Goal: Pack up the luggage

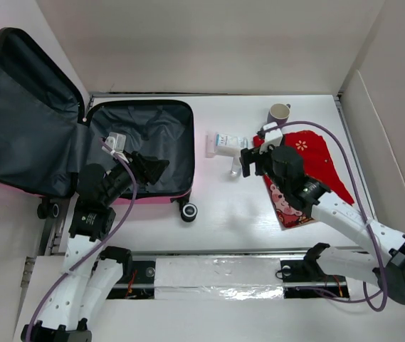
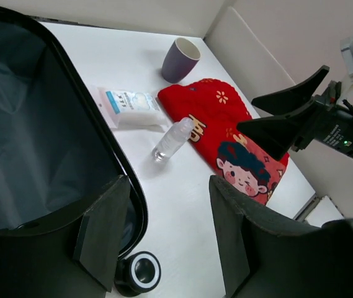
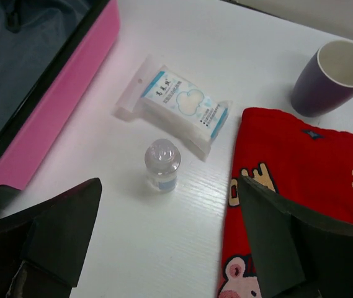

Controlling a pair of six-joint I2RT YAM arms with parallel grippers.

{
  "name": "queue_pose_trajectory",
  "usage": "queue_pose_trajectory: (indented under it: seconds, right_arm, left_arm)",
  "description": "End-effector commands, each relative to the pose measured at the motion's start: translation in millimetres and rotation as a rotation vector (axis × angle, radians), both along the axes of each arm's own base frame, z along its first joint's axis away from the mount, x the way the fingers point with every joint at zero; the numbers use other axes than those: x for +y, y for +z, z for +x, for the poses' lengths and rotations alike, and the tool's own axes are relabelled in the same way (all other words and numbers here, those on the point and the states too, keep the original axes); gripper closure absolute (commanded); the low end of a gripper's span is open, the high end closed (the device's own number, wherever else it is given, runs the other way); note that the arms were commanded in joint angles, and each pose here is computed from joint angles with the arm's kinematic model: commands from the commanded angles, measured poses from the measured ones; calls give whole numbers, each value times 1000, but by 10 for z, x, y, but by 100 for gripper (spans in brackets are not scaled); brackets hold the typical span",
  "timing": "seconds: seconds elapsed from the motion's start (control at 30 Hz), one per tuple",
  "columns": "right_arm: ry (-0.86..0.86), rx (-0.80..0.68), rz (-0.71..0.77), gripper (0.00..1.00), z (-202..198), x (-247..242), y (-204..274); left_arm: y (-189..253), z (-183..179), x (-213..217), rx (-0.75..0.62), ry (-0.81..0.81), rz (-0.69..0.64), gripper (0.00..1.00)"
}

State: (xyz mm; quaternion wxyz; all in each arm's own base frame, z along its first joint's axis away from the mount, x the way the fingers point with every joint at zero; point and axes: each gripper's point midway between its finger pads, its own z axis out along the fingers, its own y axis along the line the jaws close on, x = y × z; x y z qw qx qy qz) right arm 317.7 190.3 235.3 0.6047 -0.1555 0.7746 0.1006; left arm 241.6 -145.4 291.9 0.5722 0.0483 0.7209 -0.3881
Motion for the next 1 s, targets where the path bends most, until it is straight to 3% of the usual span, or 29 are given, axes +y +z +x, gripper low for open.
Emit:
queue_pose_trajectory:
  seconds: [0.0, 0.03, 0.1, 0.17, 0.2, 0.23, 0.27, 0.33, 0.37, 0.4, 0.47, 0.53, 0.6, 0.97]
  right_arm:
    - [-37, 33, 15, 6, 50, 34, -173]
    - [-41, 38, 27, 10, 65, 53, -196]
    - [-41, 48, 26, 26, 84, 76, -266]
    - [-47, 60, 26, 58, 114, 98, -320]
    - [-47, 61, 26, 69, 122, 106, -332]
    - [-49, 63, 27, 78, 143, 120, -355]
    - [-51, 63, 28, 79, 157, 129, -363]
    - [-61, 67, 24, 65, 182, 132, -386]
    - [-68, 80, 18, 34, 196, 136, -440]
    - [-77, 83, 20, 20, 210, 134, -450]
    - [-86, 99, 9, 0, 242, 147, -545]
    - [-86, 111, 6, 0, 294, 162, -590]
    - [-103, 134, -4, 0, 353, 190, -685]
    - [-104, 172, -23, 8, 745, 444, -1096]
  left_arm:
    - [298, -63, -15, -97, -21, 10, 49]
    - [292, -66, 1, -97, -11, 14, 49]
    - [299, -46, 46, -97, 19, 23, 51]
    - [292, -42, 59, -98, 27, 27, 62]
    - [285, -44, 60, -98, 27, 29, 71]
    - [292, -55, 58, -104, 24, 30, 93]
    - [298, -65, 62, -112, 24, 34, 100]
    - [296, -59, 79, -110, 36, 34, 100]
    - [296, -53, 86, -110, 40, 34, 100]
    - [285, -43, 90, -104, 45, 34, 100]
    - [275, -41, 89, -101, 45, 32, 77]
    - [283, -54, 86, -106, 42, 29, 53]
    - [283, -47, 92, -104, 47, 30, 46]
    - [268, -52, 82, -102, 39, 33, 45]
